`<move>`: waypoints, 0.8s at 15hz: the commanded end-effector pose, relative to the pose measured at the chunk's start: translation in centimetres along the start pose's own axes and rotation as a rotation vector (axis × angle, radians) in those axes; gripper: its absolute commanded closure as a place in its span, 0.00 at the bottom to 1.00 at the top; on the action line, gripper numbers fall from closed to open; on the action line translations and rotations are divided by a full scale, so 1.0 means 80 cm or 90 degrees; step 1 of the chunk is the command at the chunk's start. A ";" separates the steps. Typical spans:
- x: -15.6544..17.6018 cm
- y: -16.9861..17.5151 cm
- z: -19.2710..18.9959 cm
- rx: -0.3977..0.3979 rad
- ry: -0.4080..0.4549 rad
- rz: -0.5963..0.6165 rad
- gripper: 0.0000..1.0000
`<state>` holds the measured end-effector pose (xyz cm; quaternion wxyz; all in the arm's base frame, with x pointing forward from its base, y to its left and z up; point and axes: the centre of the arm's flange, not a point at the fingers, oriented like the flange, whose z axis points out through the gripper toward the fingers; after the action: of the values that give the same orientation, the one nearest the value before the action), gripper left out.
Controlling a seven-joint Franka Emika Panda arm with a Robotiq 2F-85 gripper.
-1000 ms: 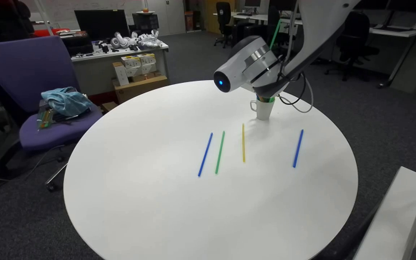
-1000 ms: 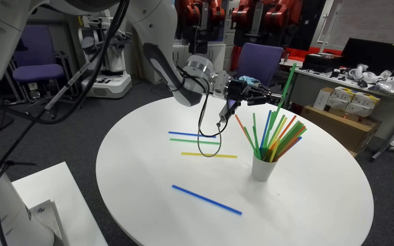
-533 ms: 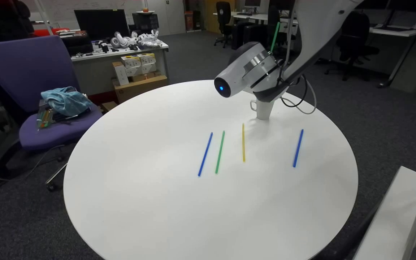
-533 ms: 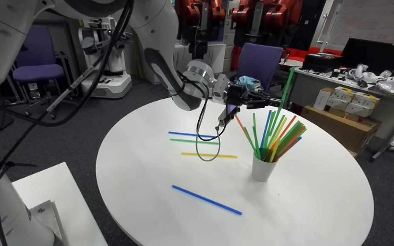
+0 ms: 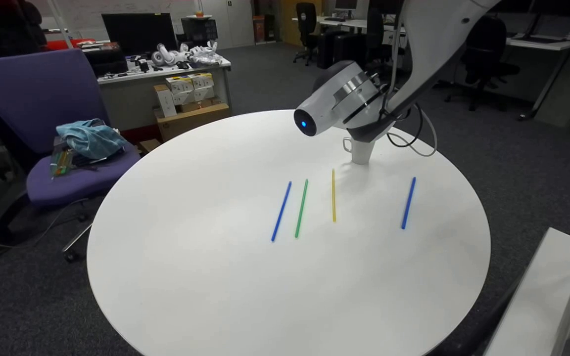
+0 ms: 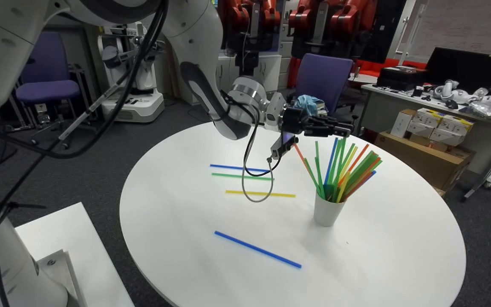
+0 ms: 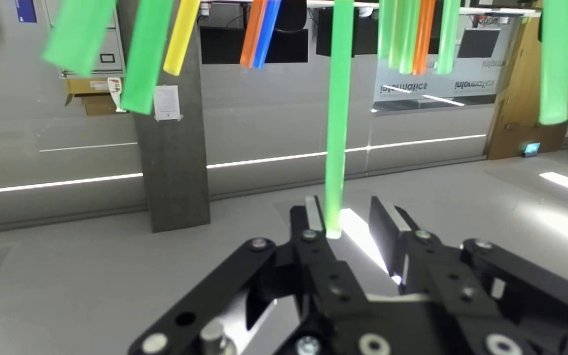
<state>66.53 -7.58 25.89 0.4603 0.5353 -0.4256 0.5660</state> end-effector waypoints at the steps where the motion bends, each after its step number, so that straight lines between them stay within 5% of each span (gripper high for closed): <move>1: 0.010 -0.007 0.005 0.000 0.020 -0.015 0.34; 4: 0.015 -0.006 0.001 0.005 0.002 -0.016 0.13; 6: 0.028 -0.004 -0.006 0.028 -0.073 -0.025 0.01; 12: 0.095 -0.015 -0.018 0.104 -0.260 -0.044 0.00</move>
<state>67.75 -4.82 29.05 0.3693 0.6493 -0.4358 0.5021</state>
